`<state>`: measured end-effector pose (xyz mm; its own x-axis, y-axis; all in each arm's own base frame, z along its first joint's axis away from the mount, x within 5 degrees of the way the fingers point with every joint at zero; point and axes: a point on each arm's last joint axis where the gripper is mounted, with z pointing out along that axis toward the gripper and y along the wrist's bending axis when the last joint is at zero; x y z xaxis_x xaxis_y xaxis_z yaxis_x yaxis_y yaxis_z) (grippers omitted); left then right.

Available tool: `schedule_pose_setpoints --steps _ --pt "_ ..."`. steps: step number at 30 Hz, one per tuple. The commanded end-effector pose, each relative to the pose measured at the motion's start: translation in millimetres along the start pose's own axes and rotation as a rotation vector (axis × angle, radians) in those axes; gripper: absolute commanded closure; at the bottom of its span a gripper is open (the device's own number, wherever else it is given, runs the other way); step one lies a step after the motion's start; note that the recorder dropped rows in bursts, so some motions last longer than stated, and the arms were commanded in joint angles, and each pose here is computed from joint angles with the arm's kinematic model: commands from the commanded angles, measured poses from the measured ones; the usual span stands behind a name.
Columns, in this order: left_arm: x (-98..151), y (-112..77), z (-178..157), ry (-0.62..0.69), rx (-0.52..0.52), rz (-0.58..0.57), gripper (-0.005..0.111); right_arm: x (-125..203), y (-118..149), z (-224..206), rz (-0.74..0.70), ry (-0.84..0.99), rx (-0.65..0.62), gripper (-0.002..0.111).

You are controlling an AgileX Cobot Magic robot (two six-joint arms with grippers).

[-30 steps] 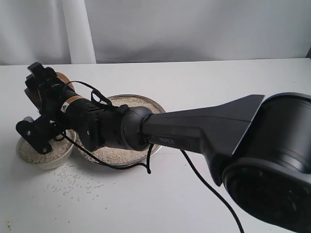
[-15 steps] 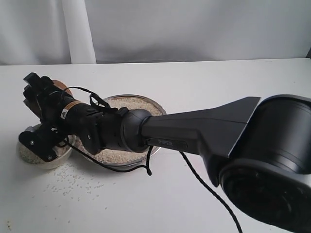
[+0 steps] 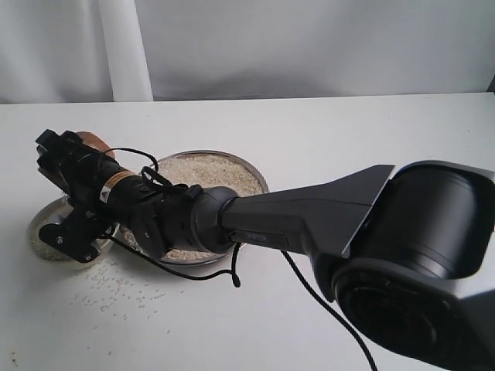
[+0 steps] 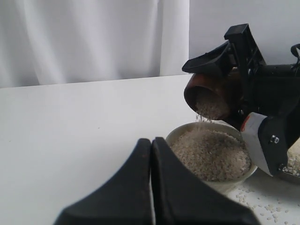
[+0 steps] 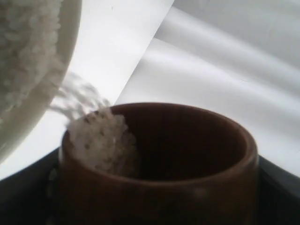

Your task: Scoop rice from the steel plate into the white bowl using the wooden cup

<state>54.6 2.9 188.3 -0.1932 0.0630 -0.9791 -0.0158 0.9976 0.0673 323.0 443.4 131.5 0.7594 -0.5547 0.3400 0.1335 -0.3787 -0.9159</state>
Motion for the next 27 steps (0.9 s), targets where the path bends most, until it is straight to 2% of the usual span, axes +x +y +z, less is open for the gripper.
schedule_pose_setpoints --steps 1,27 --pt "-0.4 -0.5 0.2 -0.009 0.006 -0.012 0.107 3.7 -10.4 -0.9 -0.044 0.012 0.050 0.108" --pt "-0.4 -0.5 0.2 -0.009 0.006 -0.012 0.107 3.1 -11.7 -1.3 -0.067 -0.002 0.047 0.108"
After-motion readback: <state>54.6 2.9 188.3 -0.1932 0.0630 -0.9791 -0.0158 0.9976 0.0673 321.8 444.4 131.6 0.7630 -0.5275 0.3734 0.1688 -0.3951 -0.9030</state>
